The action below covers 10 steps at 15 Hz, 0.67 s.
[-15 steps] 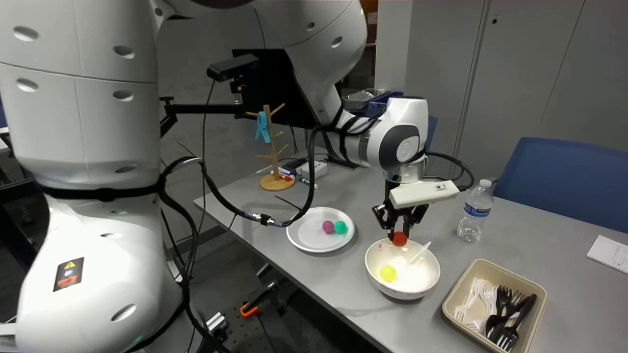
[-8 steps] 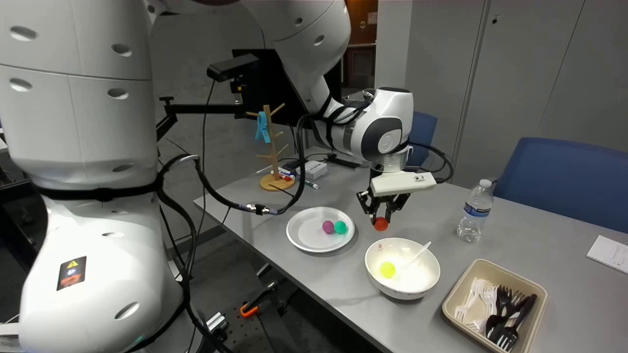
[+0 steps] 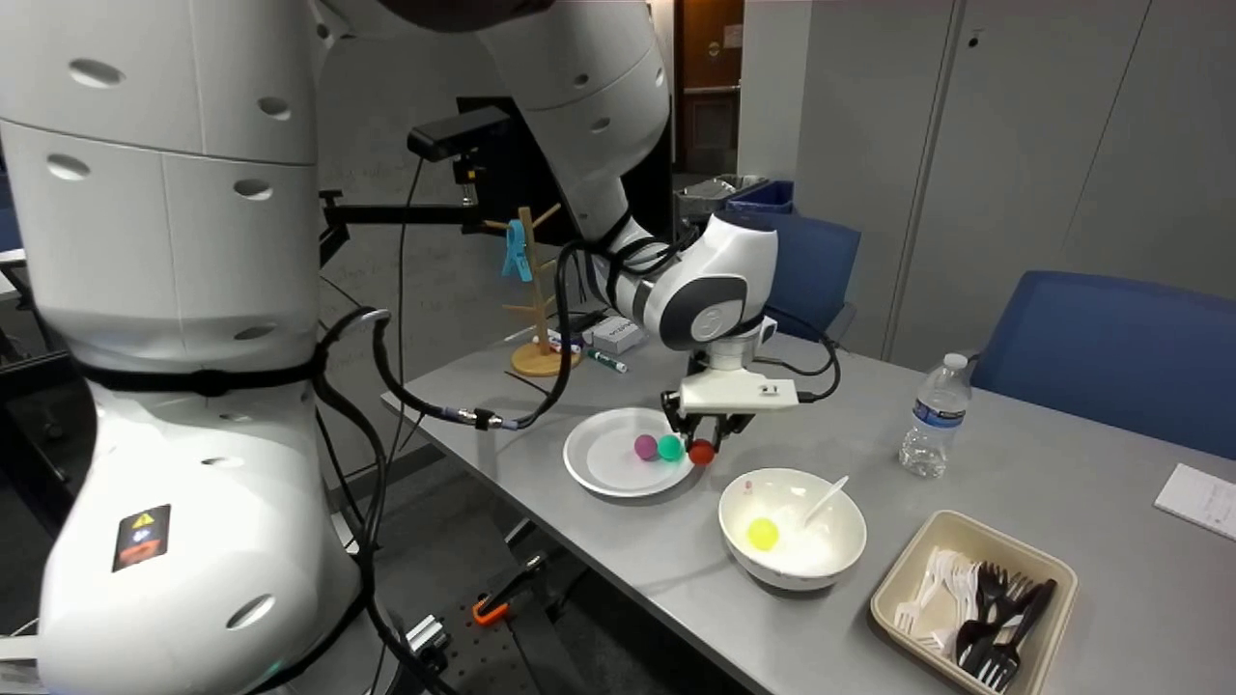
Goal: Move the balls from the bowl to the plate
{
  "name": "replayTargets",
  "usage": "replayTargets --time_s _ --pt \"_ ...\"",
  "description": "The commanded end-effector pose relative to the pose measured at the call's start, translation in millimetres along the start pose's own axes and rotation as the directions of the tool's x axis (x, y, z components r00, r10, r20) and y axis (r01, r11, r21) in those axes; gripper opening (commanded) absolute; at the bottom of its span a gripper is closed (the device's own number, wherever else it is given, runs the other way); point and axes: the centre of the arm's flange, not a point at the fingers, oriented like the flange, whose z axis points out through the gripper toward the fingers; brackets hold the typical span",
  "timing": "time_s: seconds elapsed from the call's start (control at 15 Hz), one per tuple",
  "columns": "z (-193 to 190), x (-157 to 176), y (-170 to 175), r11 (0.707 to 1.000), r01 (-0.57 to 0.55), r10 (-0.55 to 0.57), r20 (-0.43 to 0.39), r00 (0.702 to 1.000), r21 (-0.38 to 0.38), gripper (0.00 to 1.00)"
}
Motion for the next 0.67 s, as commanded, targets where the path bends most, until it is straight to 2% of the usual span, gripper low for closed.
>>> replayTargets --time_s 0.0,0.53,0.6 --pt "27.9 8.8 -17.1 1.000 -0.008 0.008 -0.050 0.999 0.006 0.14" --pt "54.5 34.4 -42.0 0.998 0.050 -0.047 -0.085 0.995 0.031 0.14" --pt "54.0 35.6 -42.9 0.998 0.052 -0.049 -0.085 0.995 0.035 0.56"
